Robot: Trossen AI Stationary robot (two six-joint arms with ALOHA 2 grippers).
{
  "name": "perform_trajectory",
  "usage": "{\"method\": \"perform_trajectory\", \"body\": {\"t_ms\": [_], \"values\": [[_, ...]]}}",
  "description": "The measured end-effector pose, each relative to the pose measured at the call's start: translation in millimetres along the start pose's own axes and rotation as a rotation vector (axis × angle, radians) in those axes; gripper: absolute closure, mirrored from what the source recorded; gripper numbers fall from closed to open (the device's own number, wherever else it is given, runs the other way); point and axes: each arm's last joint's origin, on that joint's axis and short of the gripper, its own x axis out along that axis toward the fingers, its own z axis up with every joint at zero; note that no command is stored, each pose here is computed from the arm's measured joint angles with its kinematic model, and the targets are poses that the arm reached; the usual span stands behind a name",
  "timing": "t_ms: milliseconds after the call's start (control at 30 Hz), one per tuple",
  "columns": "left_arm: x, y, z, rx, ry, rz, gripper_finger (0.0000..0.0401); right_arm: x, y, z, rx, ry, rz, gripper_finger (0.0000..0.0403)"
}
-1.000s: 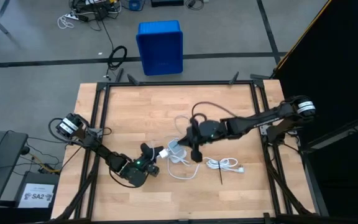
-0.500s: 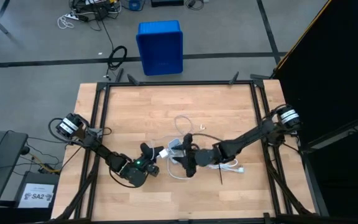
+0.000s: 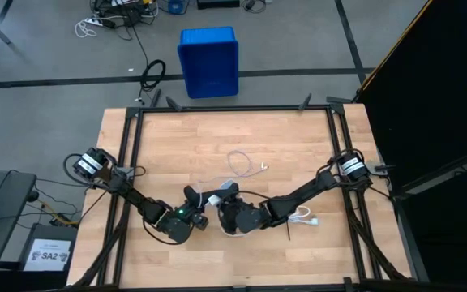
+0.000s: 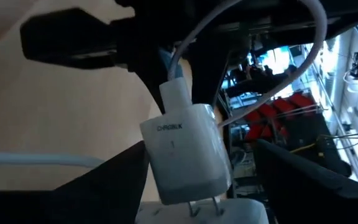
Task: Insert USB
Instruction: Insert the white charger adapter into the white outlet extension
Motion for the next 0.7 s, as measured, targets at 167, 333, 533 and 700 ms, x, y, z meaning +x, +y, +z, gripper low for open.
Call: {"method": "perform_trajectory", "body": {"t_ms": [167, 333, 533, 700], "values": [[0.0, 0.0, 0.1, 0.0, -0.001, -0.001, 0.0401, -3.5, 2.1, 2.3, -0.006, -0.006, 0.002, 0.0183], [0.0, 0.0, 0.1, -0.001, -0.001, -0.001, 0.0401, -3.9, 3.5, 1.9, 0.004, -0.006, 0.016, 0.0241], [0.0, 0.7, 0.0, -0.005, 0.007, 0.008, 0.0401, -4.2, 2.7, 2.4, 0.013, -0.007, 0.01, 0.0286], [-3.9, 0.7, -0.4, 0.016, 0.039, 0.047, 0.0401, -4.0, 1.2, 3.2, 0.044, -0.007, -0.005, 0.0286]]}}
